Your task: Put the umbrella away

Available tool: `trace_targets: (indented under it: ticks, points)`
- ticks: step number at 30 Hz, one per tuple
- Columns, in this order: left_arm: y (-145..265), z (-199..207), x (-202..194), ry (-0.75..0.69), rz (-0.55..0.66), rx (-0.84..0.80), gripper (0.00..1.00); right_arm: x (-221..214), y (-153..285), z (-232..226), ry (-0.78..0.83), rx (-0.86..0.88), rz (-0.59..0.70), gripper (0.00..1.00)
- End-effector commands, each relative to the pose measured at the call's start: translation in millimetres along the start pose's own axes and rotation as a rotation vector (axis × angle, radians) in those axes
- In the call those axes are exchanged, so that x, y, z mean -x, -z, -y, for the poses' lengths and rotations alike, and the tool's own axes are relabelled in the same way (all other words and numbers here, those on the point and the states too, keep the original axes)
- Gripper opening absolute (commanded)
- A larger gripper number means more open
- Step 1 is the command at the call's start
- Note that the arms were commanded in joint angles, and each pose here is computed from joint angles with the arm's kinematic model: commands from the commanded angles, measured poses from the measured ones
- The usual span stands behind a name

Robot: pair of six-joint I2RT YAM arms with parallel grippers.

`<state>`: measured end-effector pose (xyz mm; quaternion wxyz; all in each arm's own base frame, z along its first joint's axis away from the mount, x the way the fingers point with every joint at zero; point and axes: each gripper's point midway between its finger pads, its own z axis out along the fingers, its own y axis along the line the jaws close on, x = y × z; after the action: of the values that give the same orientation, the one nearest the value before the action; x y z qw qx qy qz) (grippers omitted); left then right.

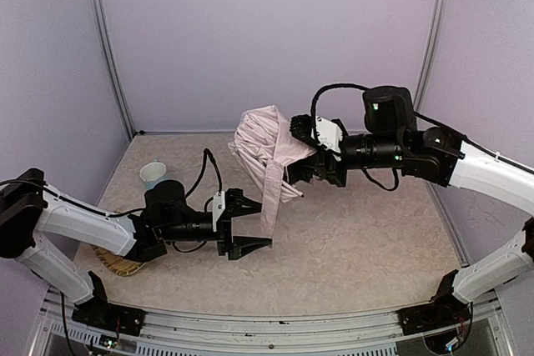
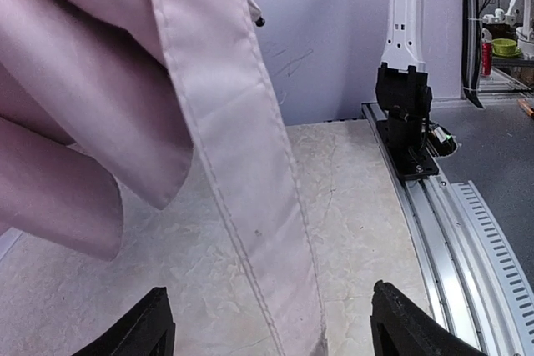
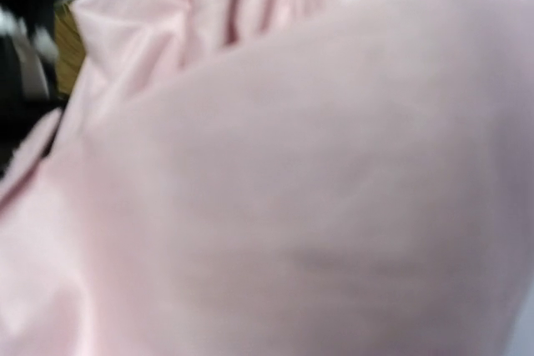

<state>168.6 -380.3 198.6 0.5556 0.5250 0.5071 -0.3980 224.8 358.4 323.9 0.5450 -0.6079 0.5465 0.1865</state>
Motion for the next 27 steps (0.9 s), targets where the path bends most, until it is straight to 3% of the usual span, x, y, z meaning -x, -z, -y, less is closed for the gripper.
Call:
trace_targets:
  ticks: [1, 2, 8, 11, 20, 27]
  points:
    - [-17, 4, 18, -0.027, 0.067, -0.056, 0.76, 31, 5, 10, 0.038, 0.018, 0.069, 0.0]
    - [-20, 5, 16, -0.029, 0.066, -0.066, 0.72, 33, 6, 9, 0.042, 0.023, 0.076, 0.0]
    - [-25, 15, 20, -0.029, 0.084, -0.149, 0.18, 39, 14, 10, 0.054, 0.012, 0.091, 0.0]
    - [-23, 18, 20, -0.032, 0.086, -0.164, 0.02, 40, 20, 11, 0.053, 0.001, 0.103, 0.0]
    - [-24, 22, 6, -0.017, 0.055, -0.186, 0.0, 51, 30, 13, 0.053, 0.001, 0.139, 0.0]
    - [-6, -12, -35, -0.018, -0.099, -0.056, 0.0, 60, 53, 17, 0.027, 0.016, 0.094, 0.0]
